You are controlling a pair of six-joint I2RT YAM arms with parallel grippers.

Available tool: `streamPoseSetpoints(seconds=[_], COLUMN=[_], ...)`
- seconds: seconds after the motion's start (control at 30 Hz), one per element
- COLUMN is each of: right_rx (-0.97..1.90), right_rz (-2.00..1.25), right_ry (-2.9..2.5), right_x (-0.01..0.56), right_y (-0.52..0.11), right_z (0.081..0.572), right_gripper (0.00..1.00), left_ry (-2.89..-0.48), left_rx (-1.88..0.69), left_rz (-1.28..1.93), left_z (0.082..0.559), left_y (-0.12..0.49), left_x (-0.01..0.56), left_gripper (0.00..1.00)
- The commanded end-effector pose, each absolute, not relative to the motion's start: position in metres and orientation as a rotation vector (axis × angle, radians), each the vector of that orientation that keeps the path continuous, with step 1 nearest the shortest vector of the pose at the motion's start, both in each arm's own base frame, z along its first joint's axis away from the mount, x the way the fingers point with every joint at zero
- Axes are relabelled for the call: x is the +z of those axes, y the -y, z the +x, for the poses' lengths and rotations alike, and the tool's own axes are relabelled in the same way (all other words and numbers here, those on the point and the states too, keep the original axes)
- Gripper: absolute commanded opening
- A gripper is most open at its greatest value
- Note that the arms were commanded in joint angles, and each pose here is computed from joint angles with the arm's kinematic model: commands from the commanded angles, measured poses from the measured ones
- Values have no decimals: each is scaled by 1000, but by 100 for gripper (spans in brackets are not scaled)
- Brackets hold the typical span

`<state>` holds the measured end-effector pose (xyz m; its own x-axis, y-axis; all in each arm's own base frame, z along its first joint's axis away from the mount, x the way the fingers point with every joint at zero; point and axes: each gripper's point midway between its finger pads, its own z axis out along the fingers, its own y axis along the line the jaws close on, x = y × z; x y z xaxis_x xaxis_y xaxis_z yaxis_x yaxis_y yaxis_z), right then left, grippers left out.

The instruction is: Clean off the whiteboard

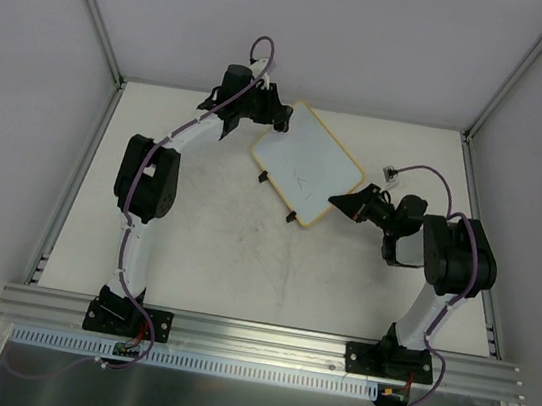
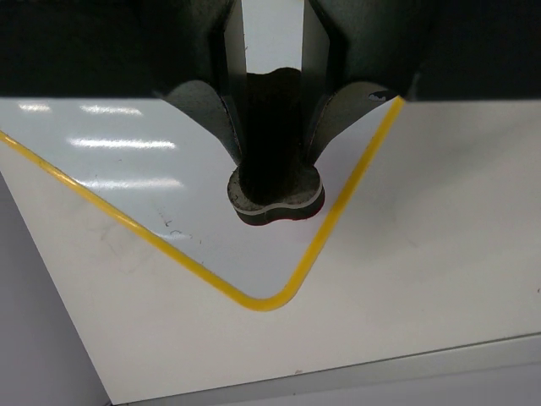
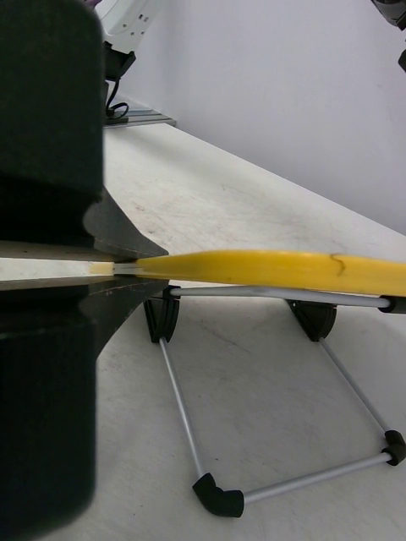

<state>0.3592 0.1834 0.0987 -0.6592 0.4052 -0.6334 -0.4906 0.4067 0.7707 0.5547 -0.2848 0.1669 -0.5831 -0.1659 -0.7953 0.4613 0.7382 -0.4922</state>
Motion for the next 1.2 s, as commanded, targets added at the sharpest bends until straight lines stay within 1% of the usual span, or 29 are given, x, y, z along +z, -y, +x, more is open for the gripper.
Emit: streamPoseSetpoints(seconds=[0.0, 0.3, 0.57, 0.87, 1.0, 1.17], right_rx=[1342, 1339, 1342, 1348, 1346, 1348], right_rz=[-299, -302, -306, -319, -320, -323], right_ry=[-1630, -1627, -1628, -1625, -1625, -1624], right_x=[140, 140, 140, 141, 141, 141], right_y=[-193, -193, -194, -196, -196, -196], right_z=[350, 349, 348, 347, 347, 346], right_gripper=[0, 0, 0, 0, 0, 0], left_ry=[-1939, -1892, -1774, -1693, -1691, -1712], left_rx=[-891, -913, -842, -720, -658, -641], left_rz=[304, 354, 423, 403, 393, 407], left_z=[562, 580, 591, 594, 599, 597], left_y=[296, 315, 329, 314, 306, 303], left_x=[195, 195, 219, 216, 208, 193], left_gripper=[0, 0, 0, 0, 0, 0])
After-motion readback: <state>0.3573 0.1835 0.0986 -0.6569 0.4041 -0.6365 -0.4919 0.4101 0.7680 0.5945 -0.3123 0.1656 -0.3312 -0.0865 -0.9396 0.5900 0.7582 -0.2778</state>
